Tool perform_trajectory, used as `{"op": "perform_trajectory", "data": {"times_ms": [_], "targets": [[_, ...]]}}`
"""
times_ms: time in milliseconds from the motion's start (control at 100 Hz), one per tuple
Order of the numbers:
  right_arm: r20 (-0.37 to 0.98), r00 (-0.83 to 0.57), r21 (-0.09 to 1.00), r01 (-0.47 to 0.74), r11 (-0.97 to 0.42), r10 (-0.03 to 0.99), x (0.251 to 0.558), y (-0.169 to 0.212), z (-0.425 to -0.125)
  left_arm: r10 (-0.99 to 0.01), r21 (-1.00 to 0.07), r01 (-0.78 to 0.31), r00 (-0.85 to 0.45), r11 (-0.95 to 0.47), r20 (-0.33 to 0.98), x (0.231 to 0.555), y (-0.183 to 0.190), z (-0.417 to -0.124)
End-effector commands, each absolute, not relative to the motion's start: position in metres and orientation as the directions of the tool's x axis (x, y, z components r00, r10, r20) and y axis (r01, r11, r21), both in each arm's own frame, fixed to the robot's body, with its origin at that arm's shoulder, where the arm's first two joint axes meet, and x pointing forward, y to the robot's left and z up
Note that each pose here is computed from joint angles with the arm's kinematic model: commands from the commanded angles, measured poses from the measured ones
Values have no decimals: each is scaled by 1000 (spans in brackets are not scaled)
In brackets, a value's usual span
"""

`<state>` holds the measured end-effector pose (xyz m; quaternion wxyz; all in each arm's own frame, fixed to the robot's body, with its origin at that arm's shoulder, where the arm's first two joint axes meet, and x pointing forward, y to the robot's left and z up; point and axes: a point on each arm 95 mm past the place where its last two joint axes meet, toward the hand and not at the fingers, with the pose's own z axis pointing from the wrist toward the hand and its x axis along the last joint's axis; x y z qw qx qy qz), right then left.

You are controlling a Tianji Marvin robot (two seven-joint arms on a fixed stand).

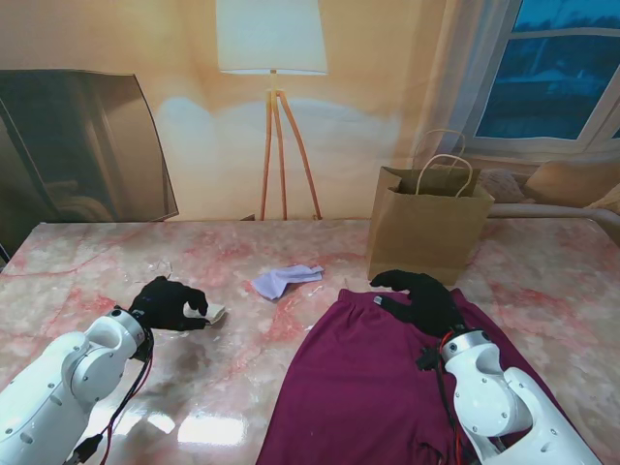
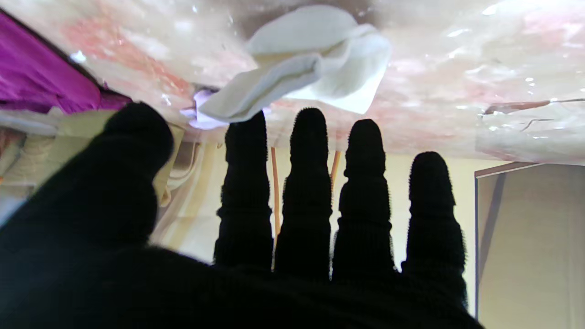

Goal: Fold the socks and the shorts into the kraft paper bag

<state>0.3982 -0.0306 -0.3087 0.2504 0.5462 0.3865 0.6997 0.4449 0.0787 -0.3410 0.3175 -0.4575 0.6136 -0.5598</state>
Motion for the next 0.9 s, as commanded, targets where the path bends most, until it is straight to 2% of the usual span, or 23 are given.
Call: {"op": "perform_trajectory", "data": {"times_ms": [0, 240, 370, 500, 810, 890], "targets": [[573, -281, 812, 74, -578, 770, 397, -27, -309, -921, -981, -177, -363, -81, 141, 446, 76, -336], [575, -282, 812, 80, -578, 768, 398, -26, -310, -934, -977, -121, -294, -175, 204, 461, 76, -329], [576, -280, 812, 82, -578, 768, 398, -25, -310, -928, -965, -127, -270, -229, 255, 466, 73, -331], [574, -275, 813, 82, -576, 771, 397, -26, -310, -916, -957, -145, -284, -250, 282, 467, 72, -331], [575, -277, 813, 82, -577, 770, 397, -24, -307, -897, -950, -108, -314, -292, 312, 462, 77, -324], [576, -278, 812, 84, -578, 769, 397, -24, -307, -879, -943, -141, -344, -301, 332, 461, 78, -323]]}}
